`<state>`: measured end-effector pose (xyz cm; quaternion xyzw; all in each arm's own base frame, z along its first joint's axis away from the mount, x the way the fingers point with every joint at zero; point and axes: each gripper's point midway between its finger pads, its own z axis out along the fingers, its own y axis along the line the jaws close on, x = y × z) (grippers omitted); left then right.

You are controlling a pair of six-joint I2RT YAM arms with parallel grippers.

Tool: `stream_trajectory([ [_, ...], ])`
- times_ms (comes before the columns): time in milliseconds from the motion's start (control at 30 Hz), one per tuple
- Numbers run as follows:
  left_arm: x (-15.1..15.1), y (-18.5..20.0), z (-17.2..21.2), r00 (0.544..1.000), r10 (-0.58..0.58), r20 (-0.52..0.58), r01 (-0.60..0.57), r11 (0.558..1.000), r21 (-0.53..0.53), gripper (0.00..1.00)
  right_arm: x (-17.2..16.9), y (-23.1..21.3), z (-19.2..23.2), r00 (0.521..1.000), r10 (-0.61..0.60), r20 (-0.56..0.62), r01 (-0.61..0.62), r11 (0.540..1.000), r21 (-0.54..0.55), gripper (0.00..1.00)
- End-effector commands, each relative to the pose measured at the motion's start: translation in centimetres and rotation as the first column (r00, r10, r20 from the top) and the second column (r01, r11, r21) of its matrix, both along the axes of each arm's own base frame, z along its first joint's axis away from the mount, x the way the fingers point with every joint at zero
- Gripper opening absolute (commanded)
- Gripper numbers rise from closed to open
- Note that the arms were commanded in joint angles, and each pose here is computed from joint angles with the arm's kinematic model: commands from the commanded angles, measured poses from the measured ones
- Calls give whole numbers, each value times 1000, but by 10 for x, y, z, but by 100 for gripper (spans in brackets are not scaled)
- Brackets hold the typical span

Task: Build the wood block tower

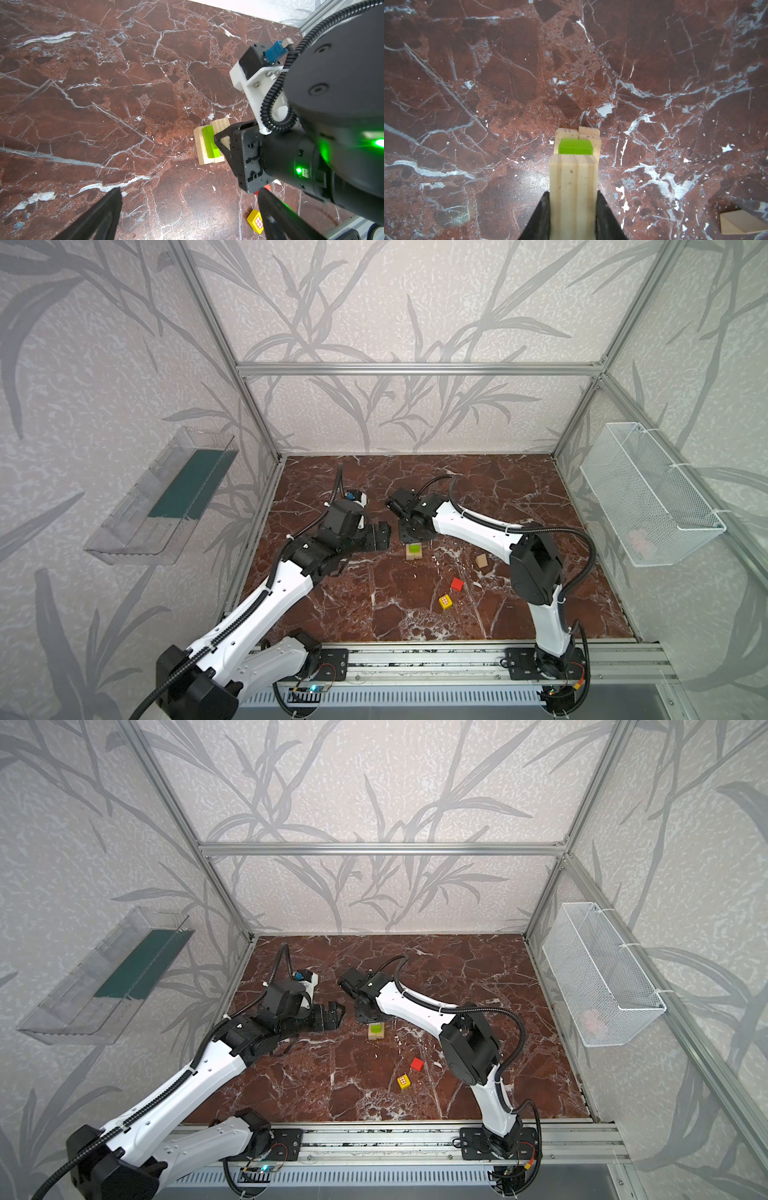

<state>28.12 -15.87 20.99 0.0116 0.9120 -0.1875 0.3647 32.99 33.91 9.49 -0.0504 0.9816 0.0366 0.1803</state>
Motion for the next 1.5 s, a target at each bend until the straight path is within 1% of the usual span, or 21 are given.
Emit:
stream_trajectory([
  [0,1,5,1,1000,21,11,-21,1000,-3,100,1,1,-1,1000,-15,5,15,1000,-17,23],
  [533,1,9,1,999,35,12,-35,999,0,100,4,1,-11,1000,-17,-2,17,999,-40,24],
  [1033,2,10,0,999,40,11,-40,999,0,99,-1,-3,-18,1000,-15,-23,14,999,-50,27],
  [1467,2,10,-1,999,44,8,-44,999,2,99,-2,-2,-20,1000,-15,-24,14,999,-42,36],
])
